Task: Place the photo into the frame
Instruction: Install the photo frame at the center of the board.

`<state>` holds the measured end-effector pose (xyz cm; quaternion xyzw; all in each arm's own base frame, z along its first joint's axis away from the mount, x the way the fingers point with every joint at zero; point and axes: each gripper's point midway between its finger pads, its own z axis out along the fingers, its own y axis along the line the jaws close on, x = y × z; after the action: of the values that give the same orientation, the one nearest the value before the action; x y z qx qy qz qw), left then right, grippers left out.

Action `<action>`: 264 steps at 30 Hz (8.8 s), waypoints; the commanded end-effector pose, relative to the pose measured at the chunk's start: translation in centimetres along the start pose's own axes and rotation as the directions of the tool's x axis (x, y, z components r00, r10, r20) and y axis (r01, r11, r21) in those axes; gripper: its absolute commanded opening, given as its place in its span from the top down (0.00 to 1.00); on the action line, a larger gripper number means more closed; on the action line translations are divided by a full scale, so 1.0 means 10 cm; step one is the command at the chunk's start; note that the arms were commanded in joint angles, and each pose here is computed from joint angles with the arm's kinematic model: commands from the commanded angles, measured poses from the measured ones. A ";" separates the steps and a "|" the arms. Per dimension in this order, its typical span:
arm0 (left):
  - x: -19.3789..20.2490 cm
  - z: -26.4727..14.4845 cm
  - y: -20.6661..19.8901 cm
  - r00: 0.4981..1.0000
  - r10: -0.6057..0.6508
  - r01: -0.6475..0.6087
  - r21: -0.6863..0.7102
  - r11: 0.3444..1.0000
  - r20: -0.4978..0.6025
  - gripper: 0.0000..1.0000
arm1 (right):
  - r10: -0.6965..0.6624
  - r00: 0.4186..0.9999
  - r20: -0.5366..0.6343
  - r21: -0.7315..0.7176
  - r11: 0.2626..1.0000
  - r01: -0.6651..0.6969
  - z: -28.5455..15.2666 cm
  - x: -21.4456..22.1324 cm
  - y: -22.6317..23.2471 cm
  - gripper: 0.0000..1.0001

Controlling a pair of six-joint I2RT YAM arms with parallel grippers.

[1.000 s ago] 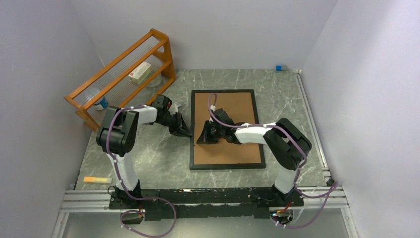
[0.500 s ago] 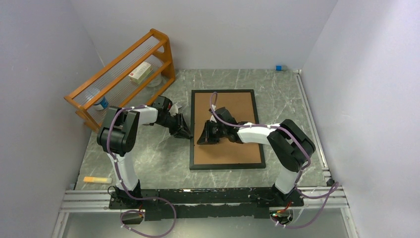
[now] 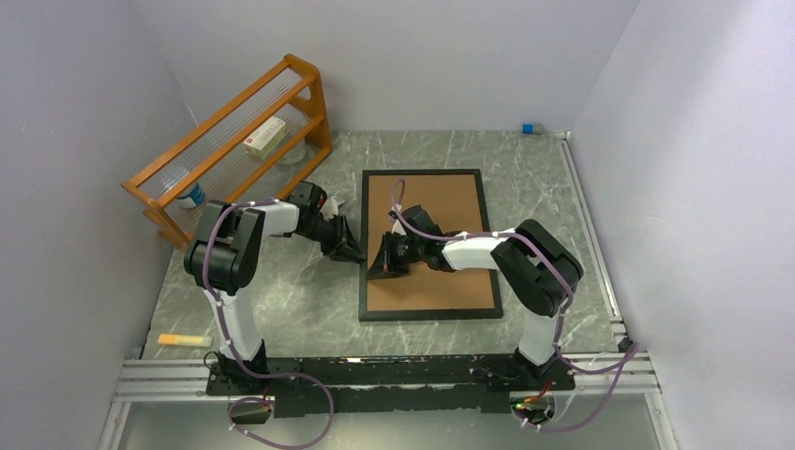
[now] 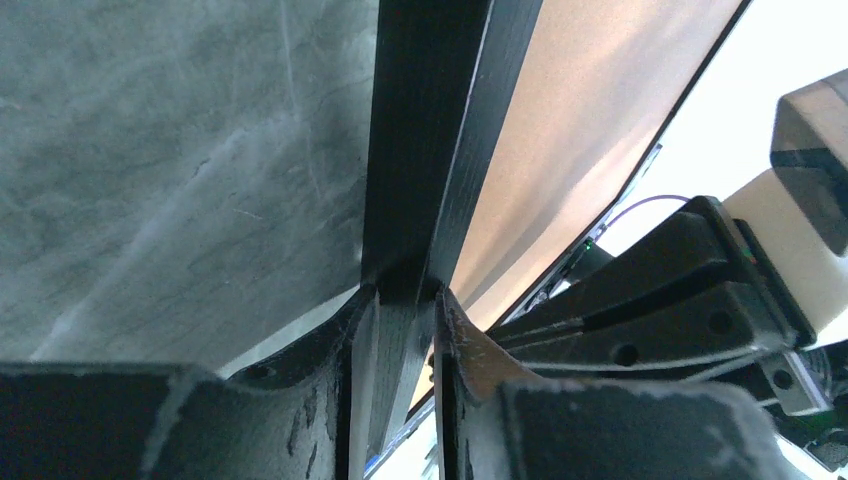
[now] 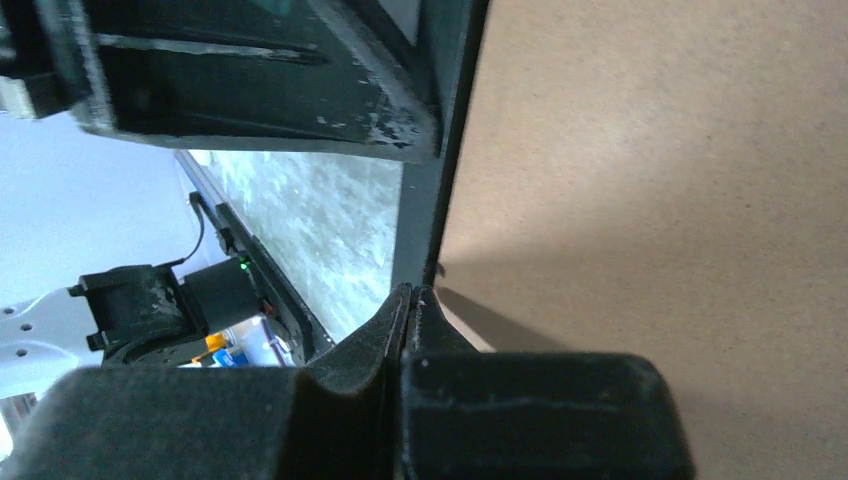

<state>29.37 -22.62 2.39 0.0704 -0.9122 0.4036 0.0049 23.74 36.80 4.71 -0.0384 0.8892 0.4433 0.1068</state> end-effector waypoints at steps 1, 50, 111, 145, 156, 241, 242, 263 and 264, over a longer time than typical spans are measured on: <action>0.29 0.17 0.80 0.997 -0.062 0.046 -0.300 0.953 -0.045 0.81 | 0.009 1.000 0.010 0.013 1.000 -0.009 0.04 -0.07 0.02 1.00; 0.31 0.19 0.85 0.996 -0.072 0.053 -0.319 0.946 -0.050 0.85 | -0.046 0.986 0.158 0.173 0.985 0.019 -0.16 -0.30 -0.16 1.00; 0.31 0.20 0.85 0.996 -0.069 0.048 -0.324 0.945 -0.053 0.86 | 0.010 0.999 0.030 0.246 0.969 -0.018 0.03 0.28 -0.94 1.00; 0.12 0.14 0.59 1.000 -0.010 0.007 -0.264 0.964 -0.011 0.74 | -0.140 0.968 0.211 0.285 0.955 0.076 -0.55 -0.57 -0.46 1.00; -0.66 -0.14 -0.20 0.961 0.186 -0.164 -0.121 0.979 0.205 0.39 | -0.097 0.944 0.314 0.085 0.994 0.074 -0.43 -1.88 0.13 0.80; -0.97 0.23 0.62 0.993 0.085 -0.058 -0.305 0.951 0.076 0.84 | 0.103 0.967 0.232 -0.159 0.985 -0.067 0.48 -2.64 -0.34 1.00; -0.98 0.23 0.62 0.993 0.085 -0.058 -0.305 0.951 0.076 0.84 | 0.107 0.968 0.229 -0.150 0.986 -0.073 0.48 -2.63 -0.36 1.00; -0.97 0.19 0.65 0.994 0.077 -0.047 -0.317 0.947 0.082 0.85 | 0.170 0.956 0.240 0.100 0.975 -0.199 0.37 -2.49 -1.13 1.00; -0.98 0.19 0.65 0.994 0.079 -0.049 -0.318 0.947 0.082 0.85 | 0.169 0.956 0.240 0.109 0.974 -0.199 0.36 -2.48 -1.14 1.00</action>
<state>41.99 -22.52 3.30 0.0395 -0.9200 0.3755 -0.1048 51.13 36.30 4.39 0.0671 0.8518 0.4829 0.1916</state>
